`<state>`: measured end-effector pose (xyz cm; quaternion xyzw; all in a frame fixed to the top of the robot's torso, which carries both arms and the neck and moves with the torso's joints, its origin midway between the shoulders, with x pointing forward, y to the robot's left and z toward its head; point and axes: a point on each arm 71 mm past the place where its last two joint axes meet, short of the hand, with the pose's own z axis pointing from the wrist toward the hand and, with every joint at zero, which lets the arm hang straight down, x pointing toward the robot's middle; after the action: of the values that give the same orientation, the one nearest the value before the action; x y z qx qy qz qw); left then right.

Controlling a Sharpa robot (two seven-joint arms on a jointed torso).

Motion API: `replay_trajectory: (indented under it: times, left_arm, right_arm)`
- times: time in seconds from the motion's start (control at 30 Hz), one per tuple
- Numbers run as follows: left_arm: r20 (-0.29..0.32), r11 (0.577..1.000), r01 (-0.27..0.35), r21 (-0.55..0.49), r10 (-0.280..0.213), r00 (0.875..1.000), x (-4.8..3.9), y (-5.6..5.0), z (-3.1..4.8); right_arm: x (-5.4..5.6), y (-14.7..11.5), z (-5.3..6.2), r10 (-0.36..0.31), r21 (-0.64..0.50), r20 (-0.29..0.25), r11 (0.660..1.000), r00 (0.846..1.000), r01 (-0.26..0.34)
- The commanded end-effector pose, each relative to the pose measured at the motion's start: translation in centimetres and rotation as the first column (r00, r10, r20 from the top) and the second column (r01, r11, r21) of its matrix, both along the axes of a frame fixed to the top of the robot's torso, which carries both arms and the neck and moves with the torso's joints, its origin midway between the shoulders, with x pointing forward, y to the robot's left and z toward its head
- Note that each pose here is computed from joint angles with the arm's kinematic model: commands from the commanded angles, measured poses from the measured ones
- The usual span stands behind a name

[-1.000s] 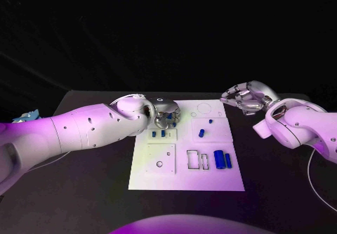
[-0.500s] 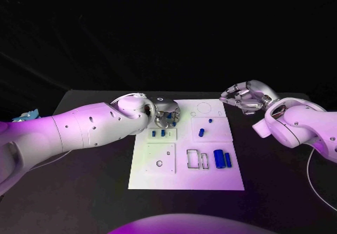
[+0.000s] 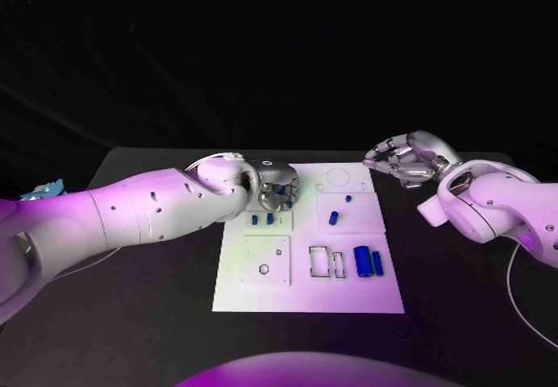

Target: Assemble the parts on the task board

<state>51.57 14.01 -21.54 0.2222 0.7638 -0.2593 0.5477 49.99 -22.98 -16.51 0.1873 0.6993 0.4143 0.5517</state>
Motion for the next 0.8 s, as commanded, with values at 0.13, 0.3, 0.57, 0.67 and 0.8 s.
replay_trajectory:
  times: [0.13,0.3,0.57,0.67,0.8]
  left_arm:
    - [0.002,1.000,0.007,-0.021,-0.007,1.000,-0.04,-0.1,0.00]
    - [0.013,0.999,0.002,-0.035,-0.002,1.000,-0.02,0.0,0.11]
    - [0.042,0.996,0.003,-0.093,0.001,0.999,-0.19,0.1,0.73]
    - [0.054,0.992,0.006,-0.127,0.001,0.999,-0.46,0.3,1.22]
    - [0.062,0.988,0.007,-0.155,0.003,0.998,-0.86,0.8,1.92]
  right_arm:
    - [0.0,0.0,0.0,0.004,0.000,0.006,1.000,1.000,-0.004]
    - [0.0,0.0,0.0,0.003,0.000,0.007,1.000,1.000,-0.003]
    - [0.1,0.0,0.0,0.003,0.000,0.009,1.000,1.000,-0.003]
    - [0.2,-0.2,0.0,0.001,-0.006,0.013,1.000,1.000,-0.001]
    - [0.4,-0.4,0.0,-0.005,-0.012,0.016,1.000,1.000,0.005]
